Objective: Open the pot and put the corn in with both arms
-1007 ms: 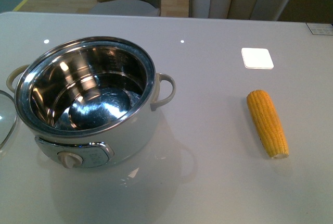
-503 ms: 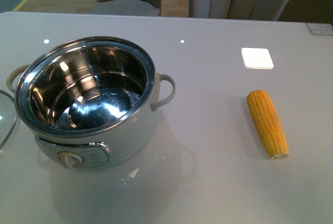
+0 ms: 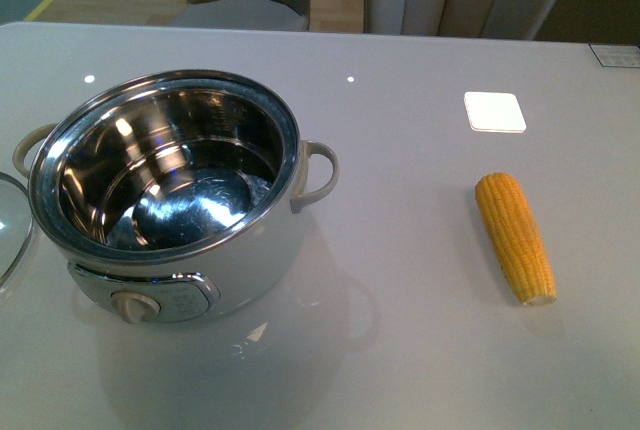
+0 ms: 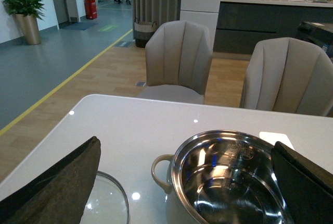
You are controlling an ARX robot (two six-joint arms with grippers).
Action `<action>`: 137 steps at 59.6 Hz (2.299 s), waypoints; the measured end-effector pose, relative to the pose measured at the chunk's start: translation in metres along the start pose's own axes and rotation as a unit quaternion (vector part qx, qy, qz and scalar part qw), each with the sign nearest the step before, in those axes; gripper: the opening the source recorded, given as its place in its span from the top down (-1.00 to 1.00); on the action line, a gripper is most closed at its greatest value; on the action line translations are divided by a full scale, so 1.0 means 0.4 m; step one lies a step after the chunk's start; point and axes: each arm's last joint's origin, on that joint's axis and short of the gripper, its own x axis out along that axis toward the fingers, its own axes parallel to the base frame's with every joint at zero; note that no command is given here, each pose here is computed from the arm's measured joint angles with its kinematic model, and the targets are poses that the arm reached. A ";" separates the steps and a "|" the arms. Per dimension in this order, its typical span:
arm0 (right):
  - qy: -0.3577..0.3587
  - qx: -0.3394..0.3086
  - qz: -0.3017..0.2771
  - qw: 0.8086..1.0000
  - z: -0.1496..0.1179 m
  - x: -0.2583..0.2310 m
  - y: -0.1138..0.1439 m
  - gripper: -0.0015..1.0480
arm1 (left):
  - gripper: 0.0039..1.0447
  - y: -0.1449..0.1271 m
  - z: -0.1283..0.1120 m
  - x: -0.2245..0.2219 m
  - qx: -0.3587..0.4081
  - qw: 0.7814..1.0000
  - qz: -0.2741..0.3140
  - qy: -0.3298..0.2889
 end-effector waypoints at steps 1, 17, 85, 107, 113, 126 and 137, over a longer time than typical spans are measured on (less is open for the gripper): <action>0.001 -0.001 0.000 1.000 0.007 0.008 0.001 -0.83 | -0.87 0.000 0.000 0.000 0.000 1.000 0.000 0.000; 0.001 -0.069 -0.015 0.998 0.095 0.197 0.028 -0.83 | -0.87 0.000 0.000 0.000 0.000 1.000 0.000 0.000; 0.155 -0.096 -0.036 0.983 0.088 0.701 0.081 -0.19 | -0.87 0.000 0.000 0.000 0.000 1.000 0.000 0.000; 0.149 -0.079 -0.013 0.986 0.082 0.653 0.065 0.48 | -0.87 0.000 0.000 0.000 0.000 1.000 0.000 0.000; 0.130 -0.069 -0.004 0.989 0.109 0.617 0.055 0.56 | -0.87 0.000 0.000 0.000 0.000 1.000 0.000 0.000; 0.065 -0.031 0.056 0.996 0.203 0.502 0.093 0.58 | -0.87 0.000 0.000 0.000 0.000 1.000 0.000 0.000; 0.036 -0.005 0.110 0.993 0.251 0.439 0.175 0.61 | -0.87 0.000 0.000 0.000 0.000 1.000 0.000 0.000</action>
